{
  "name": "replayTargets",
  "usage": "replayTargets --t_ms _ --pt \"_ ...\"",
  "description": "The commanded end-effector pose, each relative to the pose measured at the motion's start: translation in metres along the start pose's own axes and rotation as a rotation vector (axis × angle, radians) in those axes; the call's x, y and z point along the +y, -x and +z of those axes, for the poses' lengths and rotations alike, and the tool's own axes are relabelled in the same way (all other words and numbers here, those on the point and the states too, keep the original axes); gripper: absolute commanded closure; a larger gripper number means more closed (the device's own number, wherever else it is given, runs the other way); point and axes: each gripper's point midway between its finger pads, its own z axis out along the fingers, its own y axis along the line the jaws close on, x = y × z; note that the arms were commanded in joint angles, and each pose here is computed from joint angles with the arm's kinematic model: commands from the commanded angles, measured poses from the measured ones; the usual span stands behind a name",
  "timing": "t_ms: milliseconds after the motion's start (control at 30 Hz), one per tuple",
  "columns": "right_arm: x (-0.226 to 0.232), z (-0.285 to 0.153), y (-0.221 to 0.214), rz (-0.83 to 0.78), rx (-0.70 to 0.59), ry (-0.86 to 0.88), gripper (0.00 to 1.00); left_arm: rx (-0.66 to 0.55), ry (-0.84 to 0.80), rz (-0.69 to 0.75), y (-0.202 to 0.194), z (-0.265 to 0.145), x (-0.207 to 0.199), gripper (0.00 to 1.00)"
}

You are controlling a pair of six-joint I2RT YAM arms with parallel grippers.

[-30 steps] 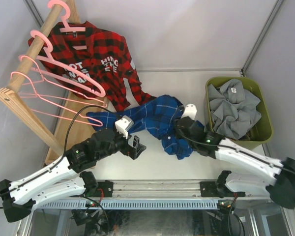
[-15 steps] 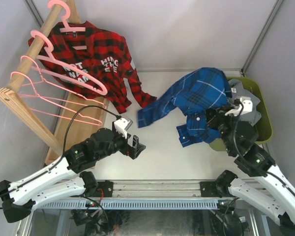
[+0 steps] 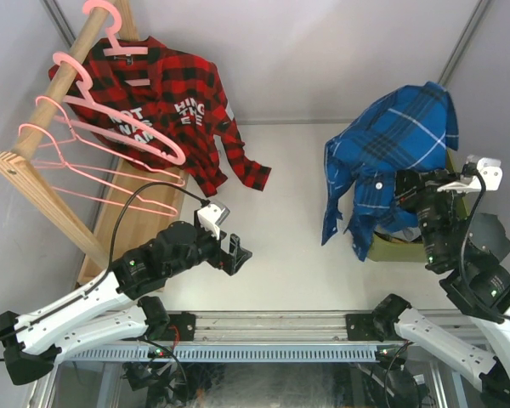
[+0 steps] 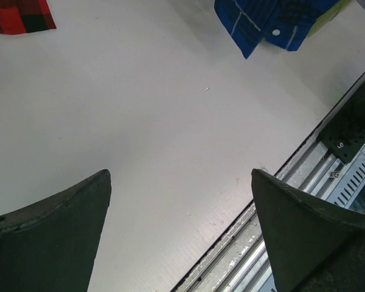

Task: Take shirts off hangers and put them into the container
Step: Pick up the shirt from the center of the board, then place the shirt in the bin.

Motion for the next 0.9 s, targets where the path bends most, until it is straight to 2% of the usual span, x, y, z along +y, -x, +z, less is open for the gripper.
replayTargets --t_ms 0,133,233,400,533,633,667,833,867 --pt "-0.019 0.009 0.041 -0.166 -0.095 -0.126 1.0 -0.052 -0.009 -0.018 0.012 0.0 -0.003 0.0" --pt "-0.046 0.022 0.063 -0.299 -0.093 -0.334 1.0 -0.05 -0.012 -0.019 0.012 0.0 -0.004 0.0" --pt "-0.065 0.033 0.061 -0.358 -0.025 -0.42 1.0 -0.054 -0.004 -0.019 0.012 -0.001 -0.002 0.0" --pt "-0.121 0.036 0.032 -0.289 0.086 -0.593 1.0 -0.063 -0.001 -0.025 0.013 -0.003 -0.002 0.0" --pt "-0.176 0.038 -0.039 -0.185 0.281 -0.728 1.0 -0.057 -0.008 -0.024 0.013 -0.002 -0.003 0.0" --pt "-0.217 0.039 -0.108 -0.133 0.414 -0.808 1.0 -0.051 -0.012 -0.023 0.011 0.001 -0.004 0.0" --pt "-0.229 0.039 -0.144 -0.119 0.505 -0.823 1.0 -0.051 -0.016 -0.025 0.011 0.001 -0.005 0.0" --pt "-0.258 0.024 -0.257 -0.05 0.773 -0.888 1.0 -0.049 -0.022 -0.025 0.012 0.002 -0.006 0.0" --pt "-0.258 0.021 -0.273 -0.037 0.817 -0.874 0.97 -0.049 -0.022 -0.025 0.012 0.002 -0.006 0.0"
